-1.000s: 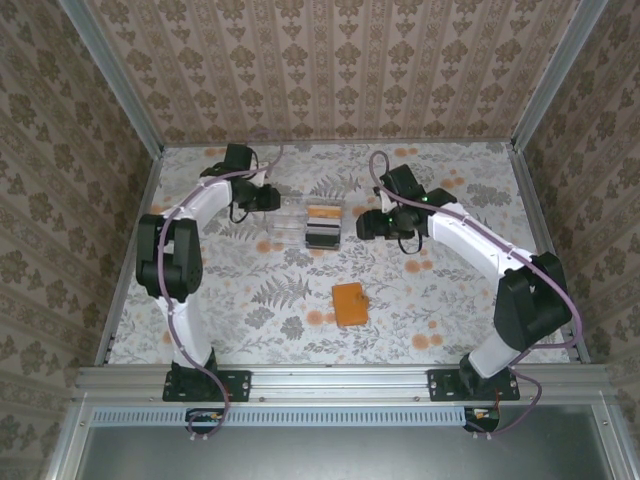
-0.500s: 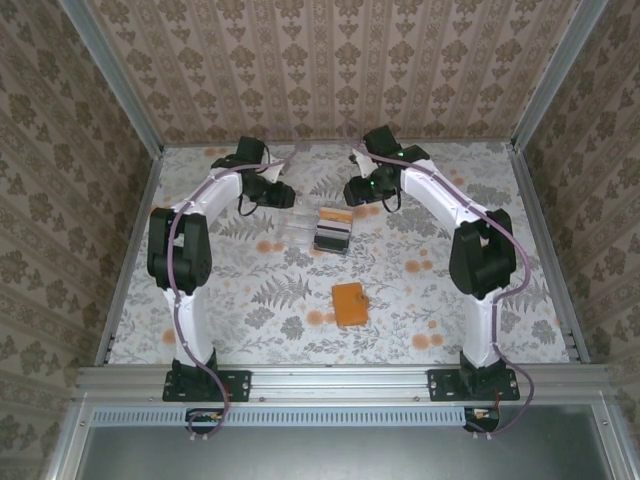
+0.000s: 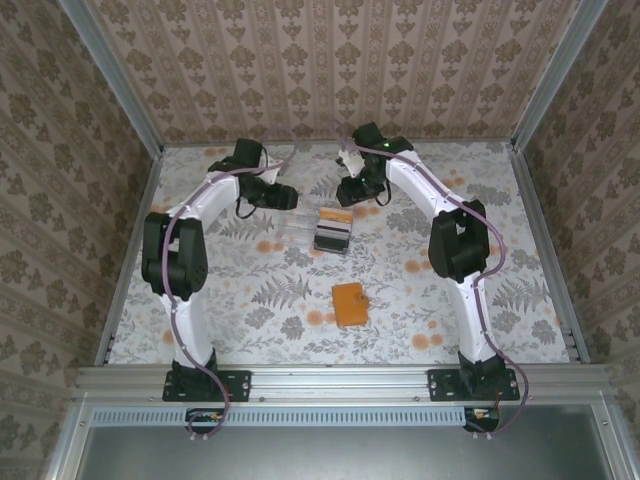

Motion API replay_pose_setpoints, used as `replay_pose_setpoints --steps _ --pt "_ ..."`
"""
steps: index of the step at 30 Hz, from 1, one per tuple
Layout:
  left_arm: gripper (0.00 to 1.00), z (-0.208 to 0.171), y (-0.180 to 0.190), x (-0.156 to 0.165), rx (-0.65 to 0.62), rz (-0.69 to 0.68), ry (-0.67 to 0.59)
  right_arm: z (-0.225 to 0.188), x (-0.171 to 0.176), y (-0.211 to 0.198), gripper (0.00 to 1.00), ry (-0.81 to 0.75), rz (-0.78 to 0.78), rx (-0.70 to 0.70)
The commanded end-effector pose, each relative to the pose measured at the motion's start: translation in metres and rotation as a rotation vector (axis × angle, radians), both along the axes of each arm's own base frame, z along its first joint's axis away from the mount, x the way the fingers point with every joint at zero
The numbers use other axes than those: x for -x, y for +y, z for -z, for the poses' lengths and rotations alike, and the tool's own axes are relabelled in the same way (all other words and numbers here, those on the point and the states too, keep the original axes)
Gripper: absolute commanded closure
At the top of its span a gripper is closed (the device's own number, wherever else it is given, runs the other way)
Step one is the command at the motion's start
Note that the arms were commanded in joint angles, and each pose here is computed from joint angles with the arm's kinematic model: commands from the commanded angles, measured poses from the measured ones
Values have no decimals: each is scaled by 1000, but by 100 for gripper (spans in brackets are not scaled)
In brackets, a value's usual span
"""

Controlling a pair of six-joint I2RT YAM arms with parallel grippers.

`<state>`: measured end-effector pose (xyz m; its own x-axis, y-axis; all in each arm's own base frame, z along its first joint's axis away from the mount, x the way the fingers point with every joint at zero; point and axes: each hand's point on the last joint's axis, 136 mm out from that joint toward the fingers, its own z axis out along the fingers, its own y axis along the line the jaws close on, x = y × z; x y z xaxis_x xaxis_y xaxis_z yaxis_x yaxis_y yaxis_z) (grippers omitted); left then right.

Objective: Put the credit cards into the card holder

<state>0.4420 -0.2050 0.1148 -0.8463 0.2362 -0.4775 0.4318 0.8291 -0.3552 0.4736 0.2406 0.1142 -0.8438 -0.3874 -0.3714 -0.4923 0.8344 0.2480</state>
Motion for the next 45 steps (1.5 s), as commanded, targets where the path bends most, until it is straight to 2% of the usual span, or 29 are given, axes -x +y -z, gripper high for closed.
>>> replay_pose_setpoints --steps 1,13,27,40,45 --pt "35 -35 0 1 56 -28 -72 4 8 5 57 48 -41 -27" --pt "35 -60 16 23 80 -94 -129 14 11 -6 71 53 -41 39" --pt "35 -65 16 45 125 -114 -121 2 43 -45 81 -22 41 147" --pt "35 -56 -8 62 167 -161 -67 4 92 -93 83 -33 349 189" --pt "35 -53 -21 70 167 -168 -55 2 103 -103 83 -49 404 190"
